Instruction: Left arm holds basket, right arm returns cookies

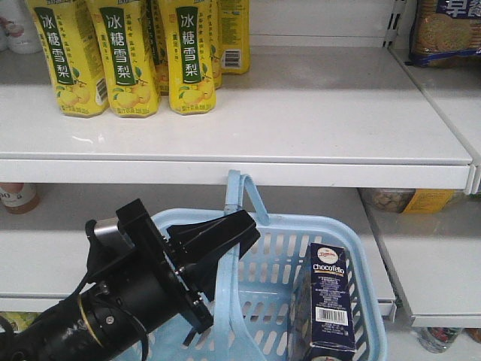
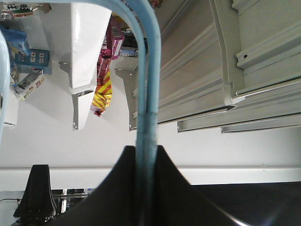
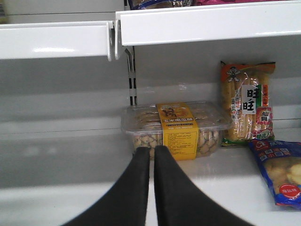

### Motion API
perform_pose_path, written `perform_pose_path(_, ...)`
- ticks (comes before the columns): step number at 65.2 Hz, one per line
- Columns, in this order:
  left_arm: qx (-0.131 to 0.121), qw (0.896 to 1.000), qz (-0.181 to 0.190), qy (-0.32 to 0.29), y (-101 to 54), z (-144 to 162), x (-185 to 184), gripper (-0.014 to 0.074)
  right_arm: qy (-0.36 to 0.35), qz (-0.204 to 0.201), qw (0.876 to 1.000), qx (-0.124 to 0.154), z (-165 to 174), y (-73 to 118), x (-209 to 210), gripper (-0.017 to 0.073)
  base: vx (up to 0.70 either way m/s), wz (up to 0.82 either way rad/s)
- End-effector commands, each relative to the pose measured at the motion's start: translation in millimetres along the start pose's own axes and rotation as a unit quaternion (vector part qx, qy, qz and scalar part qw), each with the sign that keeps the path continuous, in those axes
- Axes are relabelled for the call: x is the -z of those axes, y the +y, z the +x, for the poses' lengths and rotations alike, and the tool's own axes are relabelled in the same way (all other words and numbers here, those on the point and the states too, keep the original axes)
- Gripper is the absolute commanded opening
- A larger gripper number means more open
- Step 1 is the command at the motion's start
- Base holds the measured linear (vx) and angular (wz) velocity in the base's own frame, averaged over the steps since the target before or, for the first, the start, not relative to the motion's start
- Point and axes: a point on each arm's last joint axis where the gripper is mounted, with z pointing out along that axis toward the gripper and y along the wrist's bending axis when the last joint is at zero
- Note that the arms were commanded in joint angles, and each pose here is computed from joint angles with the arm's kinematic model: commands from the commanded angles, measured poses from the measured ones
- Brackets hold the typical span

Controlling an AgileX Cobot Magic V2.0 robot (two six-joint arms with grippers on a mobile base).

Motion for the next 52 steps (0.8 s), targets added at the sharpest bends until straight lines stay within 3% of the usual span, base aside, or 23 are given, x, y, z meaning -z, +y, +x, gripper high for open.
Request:
perform_pose_path(1, 0.005, 0.986, 0.167, 0.014, -39.7, 3.1, 1.8, 0.0000, -0.033, 0.000, 0.999, 0.003, -1.0, -0.1, 0.2, -0.0006, 0.00, 0.00)
perform_pose_path(52, 0.005, 0.986, 0.167, 0.014, -39.7, 3.1, 1.8, 0.0000, -0.033, 0.000, 0.999, 0.003, -1.0, -0.1, 0.2, -0.0006, 0.00, 0.00)
